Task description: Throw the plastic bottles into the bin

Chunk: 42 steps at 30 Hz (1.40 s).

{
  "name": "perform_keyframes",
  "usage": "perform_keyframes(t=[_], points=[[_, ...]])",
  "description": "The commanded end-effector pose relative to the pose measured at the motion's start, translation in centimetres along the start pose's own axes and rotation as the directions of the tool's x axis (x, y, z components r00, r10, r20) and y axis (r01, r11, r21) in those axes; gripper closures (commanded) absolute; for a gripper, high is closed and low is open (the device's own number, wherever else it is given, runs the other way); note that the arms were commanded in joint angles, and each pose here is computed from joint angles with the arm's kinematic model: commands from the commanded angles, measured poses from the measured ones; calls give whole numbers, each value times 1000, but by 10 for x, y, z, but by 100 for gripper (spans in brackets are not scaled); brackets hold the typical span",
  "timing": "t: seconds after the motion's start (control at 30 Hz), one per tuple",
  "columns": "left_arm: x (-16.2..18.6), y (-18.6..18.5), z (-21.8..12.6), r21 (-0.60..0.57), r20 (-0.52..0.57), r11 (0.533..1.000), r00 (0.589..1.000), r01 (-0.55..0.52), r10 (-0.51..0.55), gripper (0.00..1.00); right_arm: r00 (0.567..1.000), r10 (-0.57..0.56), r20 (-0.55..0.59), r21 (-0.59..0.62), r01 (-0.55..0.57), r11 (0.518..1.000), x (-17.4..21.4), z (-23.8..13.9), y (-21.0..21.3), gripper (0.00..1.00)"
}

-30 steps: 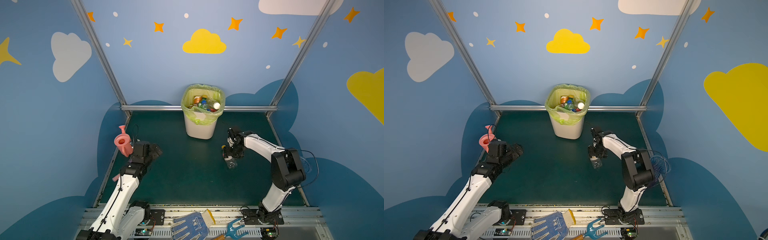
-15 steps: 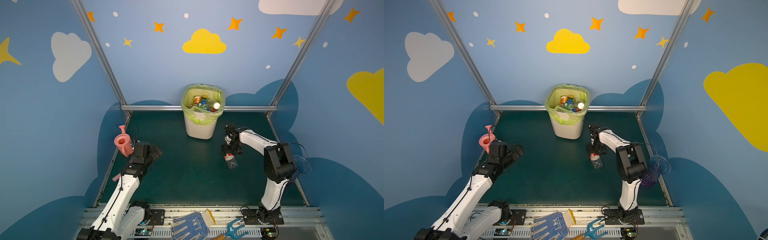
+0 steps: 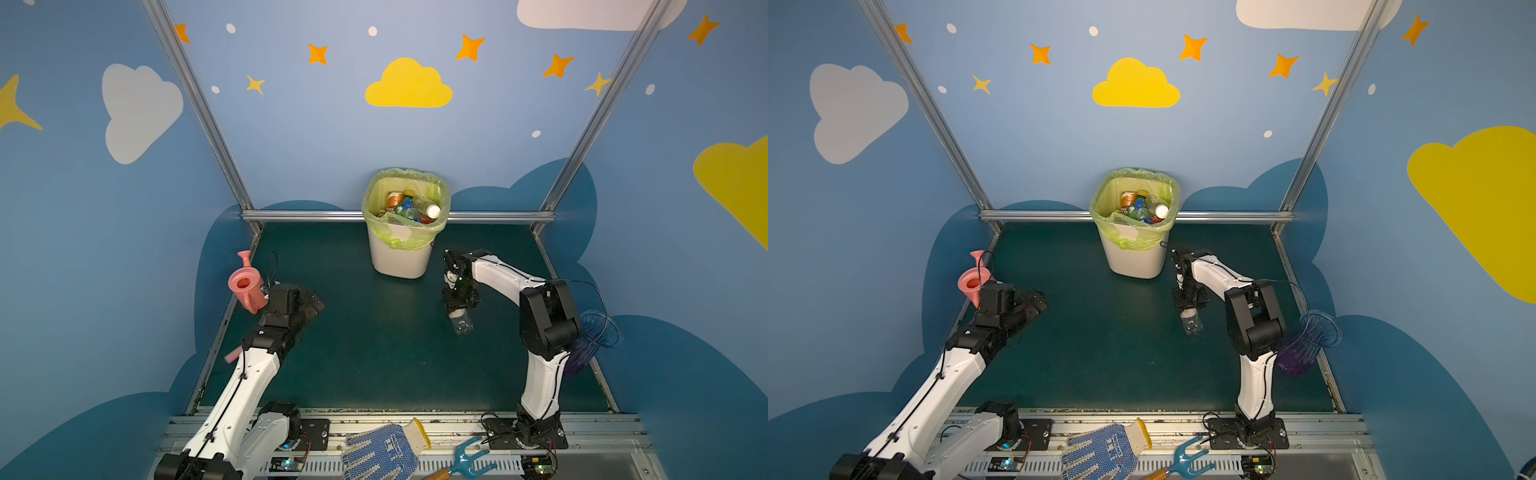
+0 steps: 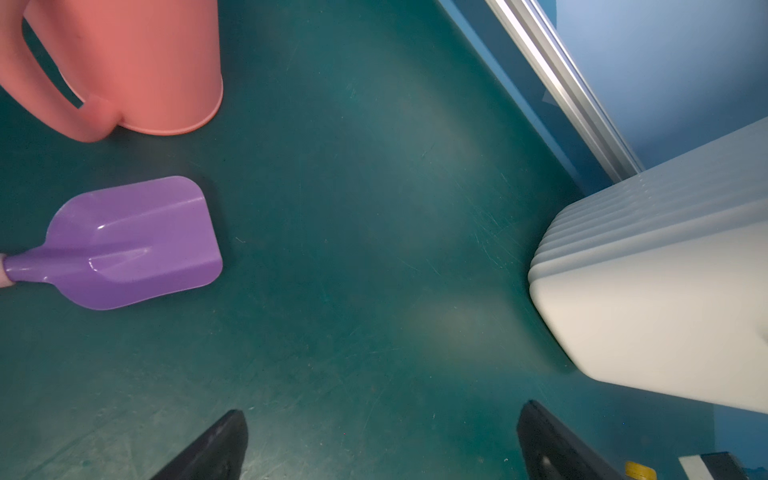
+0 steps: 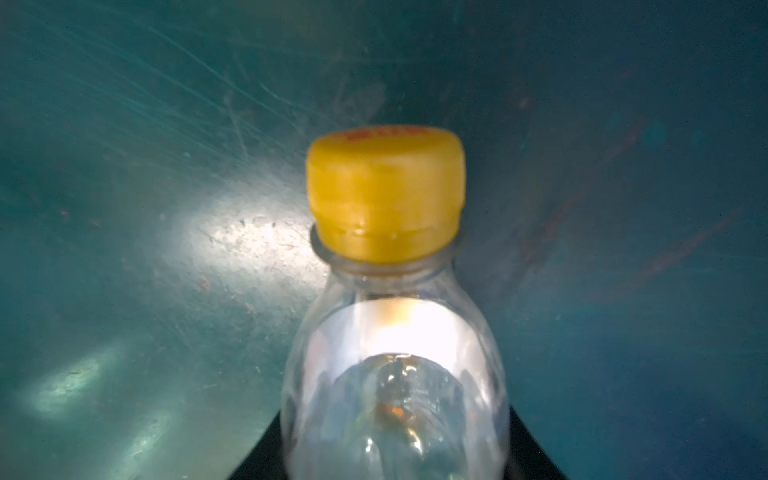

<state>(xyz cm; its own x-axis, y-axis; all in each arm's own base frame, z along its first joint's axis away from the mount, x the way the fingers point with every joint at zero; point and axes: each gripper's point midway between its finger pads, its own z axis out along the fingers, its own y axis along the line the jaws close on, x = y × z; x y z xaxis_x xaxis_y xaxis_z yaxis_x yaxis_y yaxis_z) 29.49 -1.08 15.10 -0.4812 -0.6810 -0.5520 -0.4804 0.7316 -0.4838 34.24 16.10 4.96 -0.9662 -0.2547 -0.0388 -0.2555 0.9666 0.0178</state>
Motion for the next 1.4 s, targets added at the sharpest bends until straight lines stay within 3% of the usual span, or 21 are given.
perform_keyframes(t=[0.0, 0.1, 0.17, 0.2, 0.27, 0.33, 0.4, 0.47, 0.53, 0.6, 0.67, 0.73, 0.83, 0.87, 0.9, 0.97, 1.03, 1.13, 1.17, 1.23, 1.37], points=[[1, 8, 6, -30, 0, 1000, 1000, 9, -9, 0, 989, 24, 148, -68, -14, 998, -22, -59, 2, 54], [3, 13, 13, -56, -17, 998, 1000, 19, -20, 0, 938, 88, 335, -145, -41, 989, -42, -132, -8, 54], [2, 16, 16, -72, -21, 997, 999, 25, -26, 0, 870, 140, 472, -181, -59, 982, -50, -190, -23, 53], [3, 18, 18, -80, -23, 996, 999, 25, -27, 0, 816, 174, 551, -197, -75, 977, -53, -224, -34, 53], [3, 19, 21, -89, -27, 996, 999, 23, -26, 0, 673, 232, 703, -220, -105, 970, -55, -290, -55, 53], [3, 22, 26, -107, -35, 994, 999, 23, -27, 0, 477, 248, 843, -238, -83, 968, -49, -365, -67, 50], [5, 23, 29, -117, -47, 993, 998, 24, -30, 0, 311, 263, 913, -252, -77, 965, -39, -424, -75, 49], [6, 23, 32, -122, -57, 992, 998, 28, -35, 0, 187, 285, 940, -280, -51, 959, -32, -464, -75, 47], [9, 23, 35, -123, -72, 992, 997, 32, -41, 0, 104, 331, 938, -333, 0, 943, -36, -488, -71, 46], [11, 22, 37, -121, -87, 992, 995, 33, -44, 0, 109, 408, 906, -419, 98, 903, -54, -490, -54, 46], [13, 21, 39, -119, -98, 992, 994, 36, -48, 0, 178, 447, 877, -477, 200, 856, -84, -477, -25, 46], [15, 21, 39, -117, -110, 992, 993, 38, -51, 0, 303, 410, 860, -491, 274, 827, -119, -446, 17, 44], [18, 23, 39, -125, -119, 991, 991, 40, -55, 0, 548, 246, 800, -489, 356, 796, -158, -380, 85, 41], [19, 25, 39, -129, -121, 991, 991, 40, -55, 0, 590, 204, 781, -483, 364, 797, -163, -367, 94, 36], [20, 26, 38, -131, -123, 991, 991, 35, -51, 0, 598, 183, 780, -465, 359, 809, -165, -365, 94, 31], [21, 28, 35, -138, -123, 990, 991, 28, -45, 0, 563, 199, 802, -442, 335, 832, -164, -381, 80, 17], [22, 31, 34, -142, -119, 990, 992, 22, -39, 0, 472, 224, 853, -405, 325, 855, -153, -419, 63, 8], [22, 33, 33, -139, -106, 990, 994, 20, -35, 0, 306, 240, 921, -340, 336, 878, -126, -477, 50, 4], [21, 33, 32, -139, -102, 990, 994, 22, -37, 0, 227, 259, 939, -325, 336, 884, -113, -499, 43, 2], [22, 34, 32, -139, -101, 990, 994, 27, -41, 0, 159, 281, 946, -318, 316, 894, -97, -506, 30, 2], [24, 36, 33, -143, -102, 989, 994, 25, -40, 0, 177, 289, 941, -327, 247, 912, -78, -497, 0, 2]])
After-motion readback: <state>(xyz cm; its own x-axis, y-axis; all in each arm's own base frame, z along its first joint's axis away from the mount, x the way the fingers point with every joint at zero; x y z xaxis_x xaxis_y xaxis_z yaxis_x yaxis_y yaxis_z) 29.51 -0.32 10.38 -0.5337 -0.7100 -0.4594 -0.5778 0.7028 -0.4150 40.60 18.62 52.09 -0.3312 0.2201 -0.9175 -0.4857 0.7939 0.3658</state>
